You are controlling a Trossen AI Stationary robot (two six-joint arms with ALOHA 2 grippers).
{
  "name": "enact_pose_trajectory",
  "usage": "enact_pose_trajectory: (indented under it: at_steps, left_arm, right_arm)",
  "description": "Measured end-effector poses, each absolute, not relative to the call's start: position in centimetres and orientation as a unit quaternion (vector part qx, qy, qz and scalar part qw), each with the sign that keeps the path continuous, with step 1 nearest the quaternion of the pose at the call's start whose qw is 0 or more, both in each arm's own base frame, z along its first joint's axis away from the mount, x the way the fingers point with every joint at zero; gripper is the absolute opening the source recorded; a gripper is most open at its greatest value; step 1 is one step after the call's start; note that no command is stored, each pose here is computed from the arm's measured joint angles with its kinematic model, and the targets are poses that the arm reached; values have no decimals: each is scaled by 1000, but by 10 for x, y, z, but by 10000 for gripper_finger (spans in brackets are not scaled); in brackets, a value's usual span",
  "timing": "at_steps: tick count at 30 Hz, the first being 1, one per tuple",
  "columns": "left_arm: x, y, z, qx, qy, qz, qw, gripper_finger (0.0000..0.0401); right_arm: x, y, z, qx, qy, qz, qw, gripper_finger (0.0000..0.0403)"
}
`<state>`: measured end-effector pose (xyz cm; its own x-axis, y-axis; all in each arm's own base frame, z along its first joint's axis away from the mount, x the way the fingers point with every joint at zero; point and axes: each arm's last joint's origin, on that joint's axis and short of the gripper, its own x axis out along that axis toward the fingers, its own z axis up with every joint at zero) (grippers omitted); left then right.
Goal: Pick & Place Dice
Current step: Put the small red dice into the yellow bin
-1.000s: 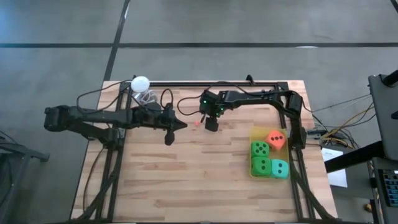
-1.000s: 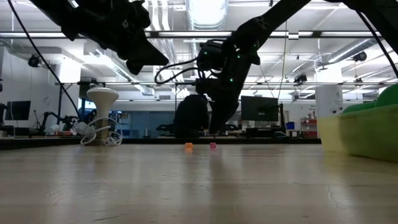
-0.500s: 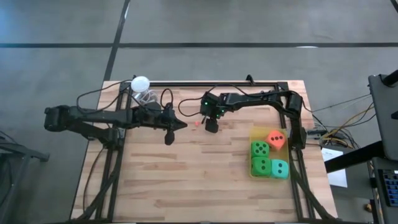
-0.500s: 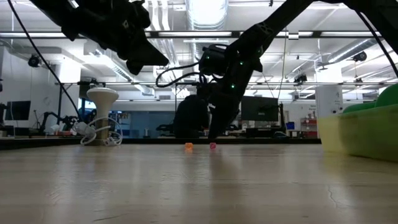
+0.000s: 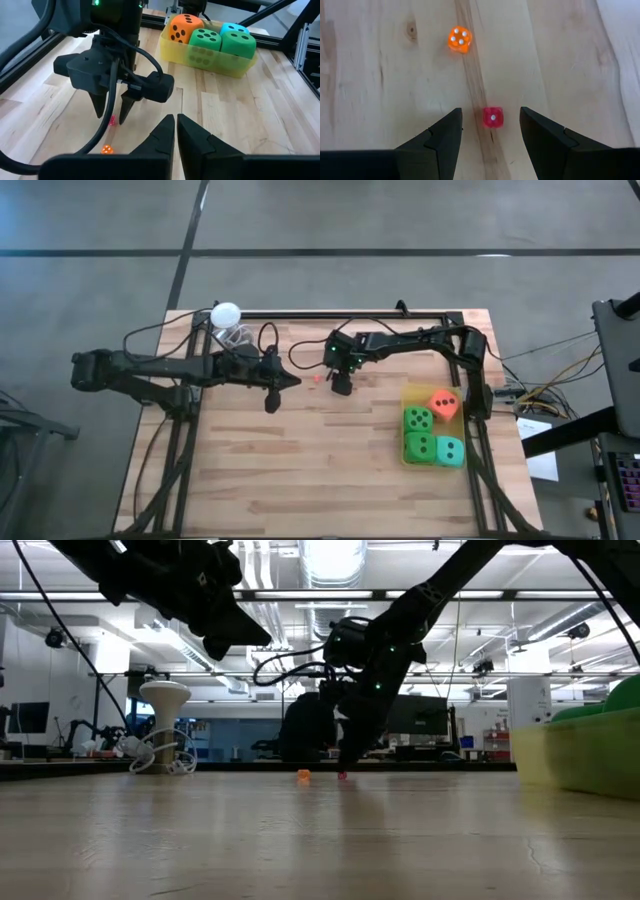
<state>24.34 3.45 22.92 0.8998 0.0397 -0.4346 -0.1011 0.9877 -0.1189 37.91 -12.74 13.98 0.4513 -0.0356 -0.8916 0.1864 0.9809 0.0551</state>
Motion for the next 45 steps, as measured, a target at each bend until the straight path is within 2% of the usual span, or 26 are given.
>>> enact_pose_trajectory:
  at_steps: [18,22,34,45]
  left_arm:
    - [243,35,229,-70,221,36,972,25]
    - [243,35,229,-70,221,36,972,25]
    - [243,34,229,-70,221,36,972,26]
    - [243,34,229,-70,223,36,972,26]
  right_arm:
    - [374,-127,127,68,508,-73,856,185]
    - [374,-127,127,69,507,-75,856,159]
    - [374,-127,127,70,507,-75,856,42]
    - [373,-125,127,84,511,-81,852,40]
